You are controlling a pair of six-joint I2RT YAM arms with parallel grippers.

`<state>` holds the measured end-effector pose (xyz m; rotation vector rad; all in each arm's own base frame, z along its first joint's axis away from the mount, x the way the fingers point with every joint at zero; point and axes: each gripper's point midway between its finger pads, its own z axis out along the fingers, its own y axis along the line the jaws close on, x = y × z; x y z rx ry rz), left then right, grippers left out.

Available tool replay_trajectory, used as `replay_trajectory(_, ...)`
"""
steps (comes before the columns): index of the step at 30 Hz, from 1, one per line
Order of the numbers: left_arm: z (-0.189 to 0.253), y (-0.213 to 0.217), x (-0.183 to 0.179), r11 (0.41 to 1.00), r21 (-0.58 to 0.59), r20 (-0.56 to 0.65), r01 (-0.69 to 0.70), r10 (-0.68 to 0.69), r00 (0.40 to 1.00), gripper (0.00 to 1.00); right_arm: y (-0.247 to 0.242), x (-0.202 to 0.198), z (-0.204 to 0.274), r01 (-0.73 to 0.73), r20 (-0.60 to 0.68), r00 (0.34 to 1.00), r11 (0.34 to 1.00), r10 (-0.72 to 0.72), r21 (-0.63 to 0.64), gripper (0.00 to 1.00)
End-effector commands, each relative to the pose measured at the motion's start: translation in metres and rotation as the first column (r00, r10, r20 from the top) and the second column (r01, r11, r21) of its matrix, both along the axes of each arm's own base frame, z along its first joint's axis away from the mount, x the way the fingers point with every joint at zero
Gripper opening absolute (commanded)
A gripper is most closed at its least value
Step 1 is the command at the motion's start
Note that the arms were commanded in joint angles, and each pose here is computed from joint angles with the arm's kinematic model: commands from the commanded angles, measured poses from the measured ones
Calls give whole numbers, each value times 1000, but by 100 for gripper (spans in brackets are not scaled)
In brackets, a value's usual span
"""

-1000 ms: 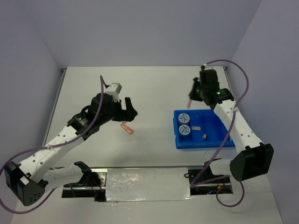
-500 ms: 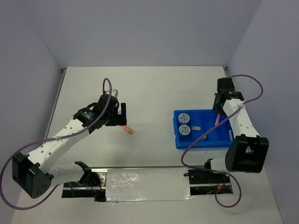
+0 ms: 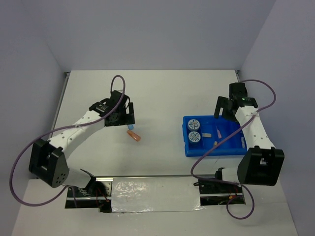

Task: Sort the stationery into containers
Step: Place the stationery in the storage box, then pick up the stationery from the center of the board.

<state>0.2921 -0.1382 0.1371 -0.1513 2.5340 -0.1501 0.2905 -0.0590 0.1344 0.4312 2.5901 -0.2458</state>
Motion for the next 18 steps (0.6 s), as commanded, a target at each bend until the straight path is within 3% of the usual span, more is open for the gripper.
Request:
replay_trajectory(1, 6, -14, 29, 998, -42, 29, -47, 48, 998, 99, 25, 8, 45, -63, 142, 988, 996, 52, 70, 100)
replay_trajectory(5, -28, -22, 46, 996, 3, -61, -86, 86, 994, 96, 61, 4, 81, -171, 269, 955, 973, 124, 158, 100)
replay_trajectory(12, -73, -10, 65, 973, 150, -135, -176, 197, 971, 90, 112, -14, 106, -312, 336, 914, 922, 226, 228, 100)
replay_trajectory(16, -104, -2, 65, 960, 200, -194, -194, 233, 953, 82, 135, -24, 121, -383, 383, 883, 889, 272, 249, 100)
replay_trajectory(18, -112, -5, 65, 965, 181, -206, -192, 228, 952, 71, 145, -26, 133, -413, 410, 865, 876, 290, 251, 100)
